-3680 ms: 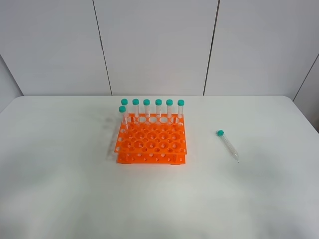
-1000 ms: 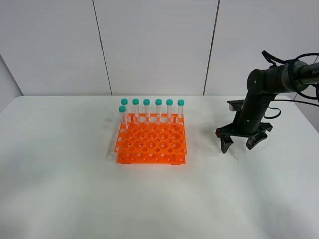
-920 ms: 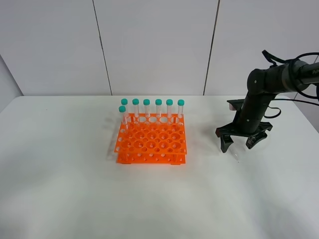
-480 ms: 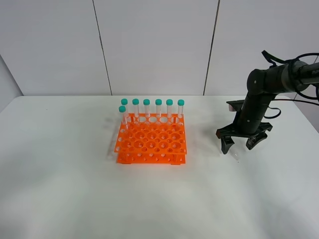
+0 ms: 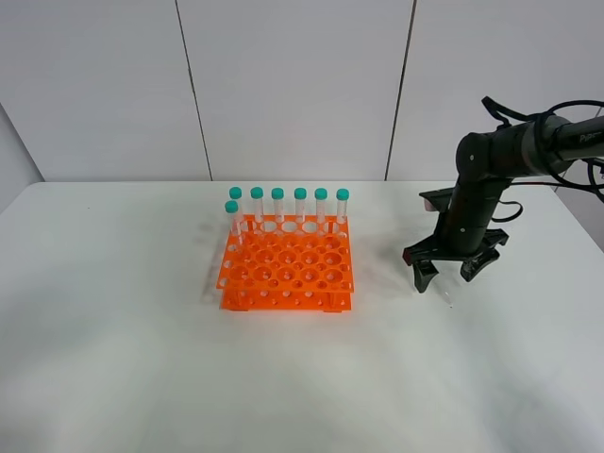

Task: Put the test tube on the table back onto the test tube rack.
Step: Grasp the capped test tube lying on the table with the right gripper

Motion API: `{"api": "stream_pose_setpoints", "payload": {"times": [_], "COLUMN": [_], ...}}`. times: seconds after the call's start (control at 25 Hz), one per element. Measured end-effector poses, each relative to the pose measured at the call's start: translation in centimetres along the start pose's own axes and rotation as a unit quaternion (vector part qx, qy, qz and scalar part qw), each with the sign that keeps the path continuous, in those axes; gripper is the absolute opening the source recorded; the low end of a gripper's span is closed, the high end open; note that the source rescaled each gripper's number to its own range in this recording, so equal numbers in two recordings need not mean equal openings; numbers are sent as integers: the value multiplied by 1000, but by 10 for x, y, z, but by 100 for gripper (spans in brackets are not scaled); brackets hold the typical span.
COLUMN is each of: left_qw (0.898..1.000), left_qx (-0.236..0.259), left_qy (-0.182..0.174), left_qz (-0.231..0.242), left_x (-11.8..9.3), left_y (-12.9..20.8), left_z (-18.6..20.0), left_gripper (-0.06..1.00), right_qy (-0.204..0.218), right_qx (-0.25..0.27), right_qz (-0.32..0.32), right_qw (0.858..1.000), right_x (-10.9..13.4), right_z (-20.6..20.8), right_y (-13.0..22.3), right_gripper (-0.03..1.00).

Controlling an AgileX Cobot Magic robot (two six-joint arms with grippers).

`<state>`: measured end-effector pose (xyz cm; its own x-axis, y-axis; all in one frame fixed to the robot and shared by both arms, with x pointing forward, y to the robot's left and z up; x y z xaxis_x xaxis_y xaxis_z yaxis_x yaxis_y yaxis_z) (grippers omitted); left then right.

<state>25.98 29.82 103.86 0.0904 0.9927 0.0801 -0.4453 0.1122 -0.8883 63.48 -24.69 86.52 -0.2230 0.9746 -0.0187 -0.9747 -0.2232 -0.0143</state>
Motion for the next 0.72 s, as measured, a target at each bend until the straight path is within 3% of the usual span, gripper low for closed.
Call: {"api": "stream_pose_setpoints", "payload": {"times": [0.72], "left_qw": [1000], "left_qx": [0], "left_qy": [0], "left_qz": [0], "left_x": [0], "left_y": [0], "left_z": [0], "left_gripper": [100], "right_qy": [-5], "right_qx": [-40], "right_qz": [-3], "right_qw": [999], "right_x": [1], "right_z": [0], "right_y": [-10], "right_gripper": [83]}}
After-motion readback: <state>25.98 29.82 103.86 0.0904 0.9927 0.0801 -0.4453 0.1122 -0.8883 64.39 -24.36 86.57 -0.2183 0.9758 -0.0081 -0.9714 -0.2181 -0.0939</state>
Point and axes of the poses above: a point on each arm's last joint axis where the gripper is mounted, z pointing back along that axis away from the gripper, x along the wrist's bending axis when the last joint is at zero, y = z × x, the point moved 3 cm from there along -z, pointing out along that axis toward the gripper, and after that the axes turned 5 degrees about -z, right-handed, at the moved point
